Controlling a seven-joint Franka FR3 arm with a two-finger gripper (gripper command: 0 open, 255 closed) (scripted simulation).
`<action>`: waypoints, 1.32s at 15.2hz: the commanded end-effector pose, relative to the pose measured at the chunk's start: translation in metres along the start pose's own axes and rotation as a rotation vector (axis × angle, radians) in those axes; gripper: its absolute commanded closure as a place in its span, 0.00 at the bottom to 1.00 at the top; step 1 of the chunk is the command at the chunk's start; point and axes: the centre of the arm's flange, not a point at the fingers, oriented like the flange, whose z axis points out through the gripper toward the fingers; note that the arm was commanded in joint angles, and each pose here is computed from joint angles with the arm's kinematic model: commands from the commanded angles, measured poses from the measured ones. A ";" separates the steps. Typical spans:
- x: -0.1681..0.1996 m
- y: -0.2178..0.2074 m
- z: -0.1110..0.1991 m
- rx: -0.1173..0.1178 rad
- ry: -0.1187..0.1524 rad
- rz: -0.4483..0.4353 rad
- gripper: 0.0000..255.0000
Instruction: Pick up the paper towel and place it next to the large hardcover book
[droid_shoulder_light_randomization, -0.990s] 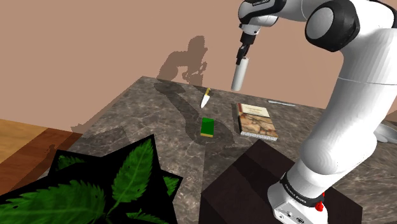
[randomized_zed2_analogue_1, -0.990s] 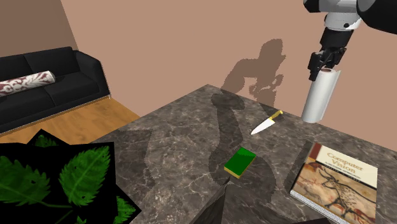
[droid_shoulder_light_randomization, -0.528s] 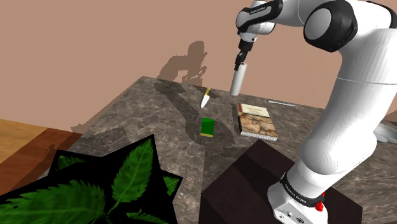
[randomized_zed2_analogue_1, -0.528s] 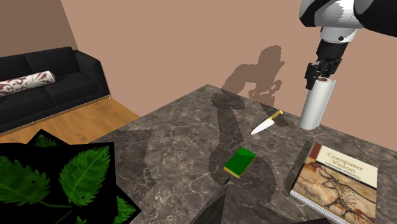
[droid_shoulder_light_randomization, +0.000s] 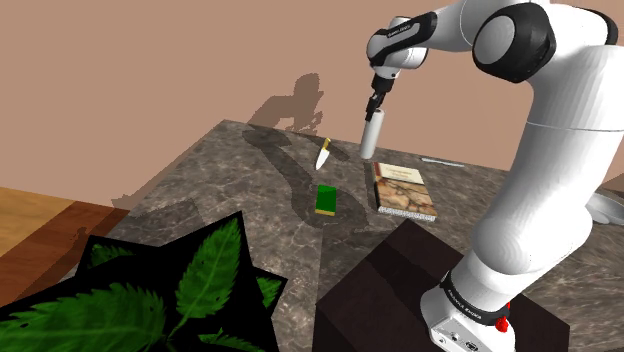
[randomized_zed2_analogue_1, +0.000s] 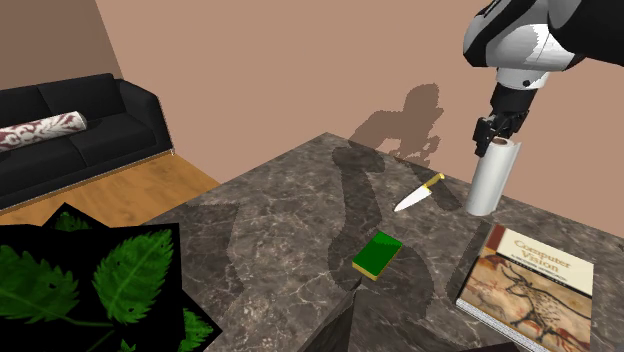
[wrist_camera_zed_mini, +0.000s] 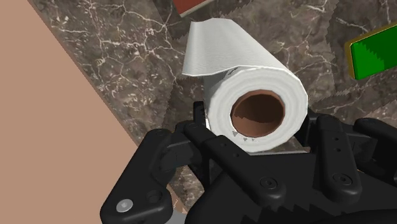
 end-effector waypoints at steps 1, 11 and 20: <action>-0.001 -0.001 0.011 0.000 0.000 0.000 1.00; -0.004 -0.003 0.064 0.000 0.000 0.000 1.00; -0.004 -0.004 0.068 0.000 0.000 0.000 1.00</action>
